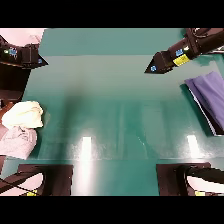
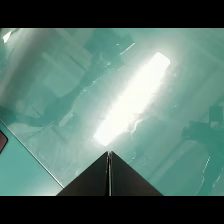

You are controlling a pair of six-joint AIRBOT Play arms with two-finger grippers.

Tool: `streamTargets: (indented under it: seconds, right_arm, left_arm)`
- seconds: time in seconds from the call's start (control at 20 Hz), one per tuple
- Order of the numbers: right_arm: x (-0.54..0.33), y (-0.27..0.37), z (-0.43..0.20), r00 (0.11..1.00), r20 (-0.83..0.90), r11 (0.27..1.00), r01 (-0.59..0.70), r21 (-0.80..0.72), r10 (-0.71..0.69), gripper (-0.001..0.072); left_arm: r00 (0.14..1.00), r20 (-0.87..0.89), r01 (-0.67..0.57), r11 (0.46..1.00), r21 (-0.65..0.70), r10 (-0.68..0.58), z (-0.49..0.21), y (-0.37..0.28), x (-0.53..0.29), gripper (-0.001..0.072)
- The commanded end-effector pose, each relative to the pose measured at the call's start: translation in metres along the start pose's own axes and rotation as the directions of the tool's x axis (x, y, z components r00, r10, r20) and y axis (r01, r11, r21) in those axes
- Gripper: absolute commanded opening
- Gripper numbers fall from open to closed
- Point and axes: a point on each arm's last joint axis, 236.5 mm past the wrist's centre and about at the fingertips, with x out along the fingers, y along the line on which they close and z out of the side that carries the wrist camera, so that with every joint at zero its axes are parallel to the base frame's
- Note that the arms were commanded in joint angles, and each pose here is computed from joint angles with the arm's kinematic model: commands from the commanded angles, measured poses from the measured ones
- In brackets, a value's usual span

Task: Fold the shirts.

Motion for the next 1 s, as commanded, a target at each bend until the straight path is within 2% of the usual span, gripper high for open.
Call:
streamTargets:
  seconds: [0.0, 0.55, 0.75, 0.85, 0.95]
  right_arm:
    - [0.000, 0.001, 0.001, 1.000, 0.003, 1.000, -0.002, -0.003, 0.002, 0.0021]
    - [0.000, 0.001, 0.000, 1.000, 0.000, 1.000, -0.002, -0.003, 0.002, 0.0021]
    - [0.000, 0.001, 0.000, 1.000, 0.000, 1.000, -0.001, -0.004, 0.001, 0.0021]
    - [0.000, 0.001, 0.001, 1.000, 0.003, 1.000, -0.001, -0.003, 0.001, 0.0021]
    - [0.000, 0.001, 0.000, 1.000, 0.002, 1.000, -0.001, -0.003, 0.001, 0.0021]
  left_arm:
    - [1.000, 0.000, 0.000, 1.000, 0.001, 0.000, 0.000, 0.000, 0.000, 0.0024]
    - [1.000, 0.000, 0.000, 1.000, 0.001, 0.000, 0.000, 0.000, 0.000, 0.0024]
    - [0.998, 0.054, -0.013, 1.000, -0.007, 0.013, 0.013, 0.002, -0.003, 0.0024]
    - [0.996, -0.082, -0.044, 0.999, -0.015, 0.043, -0.019, 0.008, -0.007, 0.0024]
    - [0.955, -0.237, -0.191, 0.981, -0.027, 0.179, -0.058, 0.042, -0.013, 0.0024]
